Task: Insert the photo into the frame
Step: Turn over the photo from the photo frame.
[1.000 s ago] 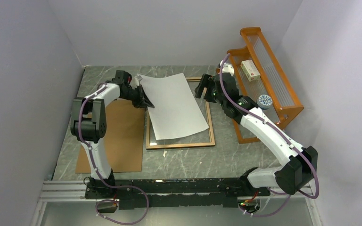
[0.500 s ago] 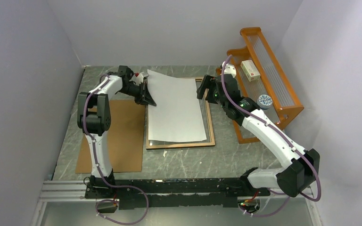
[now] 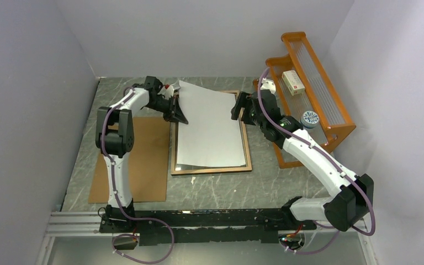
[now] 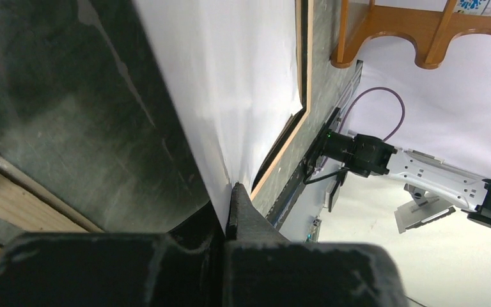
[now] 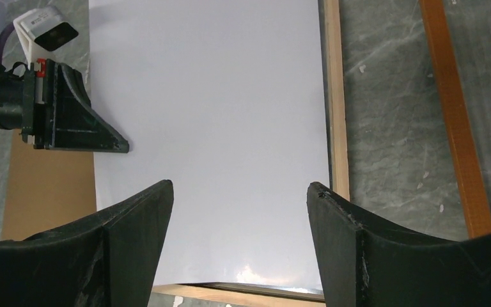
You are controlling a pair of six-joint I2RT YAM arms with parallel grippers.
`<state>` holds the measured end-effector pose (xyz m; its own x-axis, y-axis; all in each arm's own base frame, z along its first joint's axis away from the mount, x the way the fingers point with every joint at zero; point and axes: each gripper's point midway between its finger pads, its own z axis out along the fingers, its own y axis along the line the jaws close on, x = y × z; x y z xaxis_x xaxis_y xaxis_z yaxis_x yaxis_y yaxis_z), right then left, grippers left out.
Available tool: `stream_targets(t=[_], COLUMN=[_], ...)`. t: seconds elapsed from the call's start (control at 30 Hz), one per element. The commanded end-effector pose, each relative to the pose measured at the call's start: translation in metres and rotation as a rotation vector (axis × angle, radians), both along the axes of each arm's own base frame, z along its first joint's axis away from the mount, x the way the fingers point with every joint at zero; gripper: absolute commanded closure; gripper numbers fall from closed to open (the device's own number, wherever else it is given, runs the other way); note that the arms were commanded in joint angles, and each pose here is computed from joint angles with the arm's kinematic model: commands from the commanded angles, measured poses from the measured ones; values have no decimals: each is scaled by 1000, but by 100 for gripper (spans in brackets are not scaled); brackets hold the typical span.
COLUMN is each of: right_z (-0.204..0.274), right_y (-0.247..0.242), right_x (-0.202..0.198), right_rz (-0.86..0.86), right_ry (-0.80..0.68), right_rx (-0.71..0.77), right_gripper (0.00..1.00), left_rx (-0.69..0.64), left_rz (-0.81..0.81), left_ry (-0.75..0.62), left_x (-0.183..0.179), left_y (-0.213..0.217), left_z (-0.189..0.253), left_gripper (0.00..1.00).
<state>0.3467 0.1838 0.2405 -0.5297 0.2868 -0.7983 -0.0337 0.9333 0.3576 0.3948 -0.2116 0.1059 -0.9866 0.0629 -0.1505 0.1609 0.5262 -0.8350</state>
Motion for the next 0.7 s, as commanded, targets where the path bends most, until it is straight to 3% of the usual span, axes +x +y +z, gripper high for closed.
stream_targets(t=[0.0, 0.27, 0.4, 0.5, 0.57, 0.67], right_z=[11, 7, 7, 6, 5, 5], right_y=[-6, -6, -7, -7, -6, -7], right_x=[-1, -2, -3, -3, -3, -3], right_rz=[-28, -29, -29, -30, -29, -35], right_ry=[-35, -25, -28, -25, -24, -19], right_rx=[23, 19, 20, 19, 21, 18], right_gripper=[20, 20, 20, 20, 20, 20], left_rx=[-39, 11, 63, 112, 142, 196], left_rz=[-25, -2, 26, 63, 99, 154], left_ry=[-49, -18, -6, 14, 24, 43], left_x=[14, 20, 21, 24, 28, 31], left_y=[-12, -12, -7, -3, -1, 5], left_z=[7, -8, -12, -12, -9, -7], left_gripper=[97, 82, 63, 35, 26, 21])
